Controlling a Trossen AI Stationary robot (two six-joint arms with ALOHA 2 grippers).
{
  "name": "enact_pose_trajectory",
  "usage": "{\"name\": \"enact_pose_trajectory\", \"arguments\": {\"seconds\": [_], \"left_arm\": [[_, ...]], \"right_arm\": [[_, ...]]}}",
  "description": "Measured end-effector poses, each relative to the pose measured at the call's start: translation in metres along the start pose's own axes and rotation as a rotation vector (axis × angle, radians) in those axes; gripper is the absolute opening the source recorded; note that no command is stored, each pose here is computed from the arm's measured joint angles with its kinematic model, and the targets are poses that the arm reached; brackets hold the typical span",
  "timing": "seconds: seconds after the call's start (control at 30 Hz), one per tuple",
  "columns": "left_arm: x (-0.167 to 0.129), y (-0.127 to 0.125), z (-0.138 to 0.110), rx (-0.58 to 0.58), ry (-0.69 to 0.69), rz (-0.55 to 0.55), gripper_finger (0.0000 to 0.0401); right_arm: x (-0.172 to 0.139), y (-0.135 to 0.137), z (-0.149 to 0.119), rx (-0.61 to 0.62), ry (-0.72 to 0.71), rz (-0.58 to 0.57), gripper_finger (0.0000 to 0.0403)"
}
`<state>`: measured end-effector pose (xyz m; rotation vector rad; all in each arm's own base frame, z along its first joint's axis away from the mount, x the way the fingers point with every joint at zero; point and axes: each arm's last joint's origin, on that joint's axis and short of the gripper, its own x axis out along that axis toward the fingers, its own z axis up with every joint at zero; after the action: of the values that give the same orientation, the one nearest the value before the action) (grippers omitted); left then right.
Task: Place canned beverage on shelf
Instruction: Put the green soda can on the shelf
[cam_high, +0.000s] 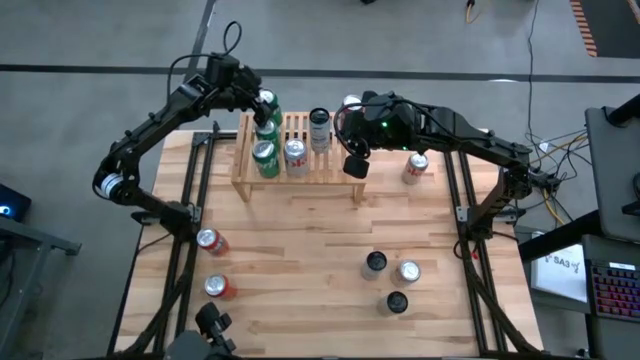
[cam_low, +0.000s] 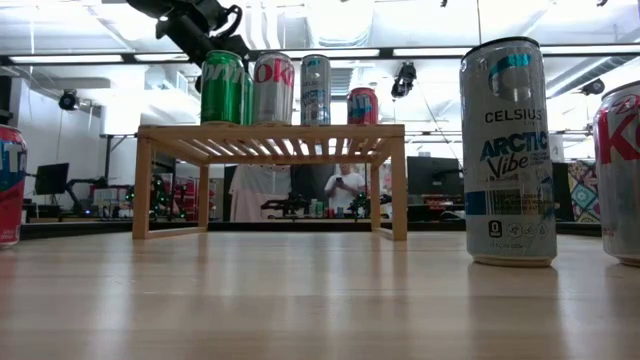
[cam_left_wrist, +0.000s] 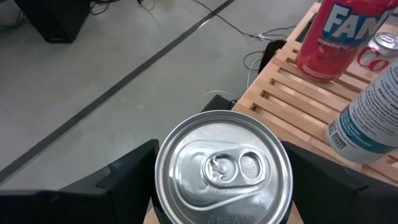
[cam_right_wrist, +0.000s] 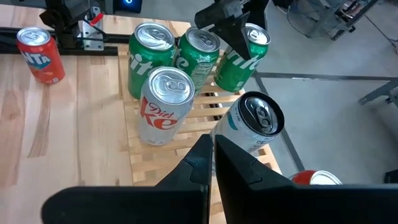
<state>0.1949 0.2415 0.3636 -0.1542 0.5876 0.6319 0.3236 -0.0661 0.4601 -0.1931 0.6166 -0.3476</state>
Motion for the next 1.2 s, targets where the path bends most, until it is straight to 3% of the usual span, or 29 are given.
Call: {"name": "enact_pose_trajectory", "arguments": {"seconds": [1.2], "left_arm": [[0.0029, -0.0003, -0.0042, -0.022, 0.013, -0.006, 0.0313]], "right_arm": [[0.0000, 0.0003, -0.0016, -0.001, 0.016, 0.003, 0.0009]]}}
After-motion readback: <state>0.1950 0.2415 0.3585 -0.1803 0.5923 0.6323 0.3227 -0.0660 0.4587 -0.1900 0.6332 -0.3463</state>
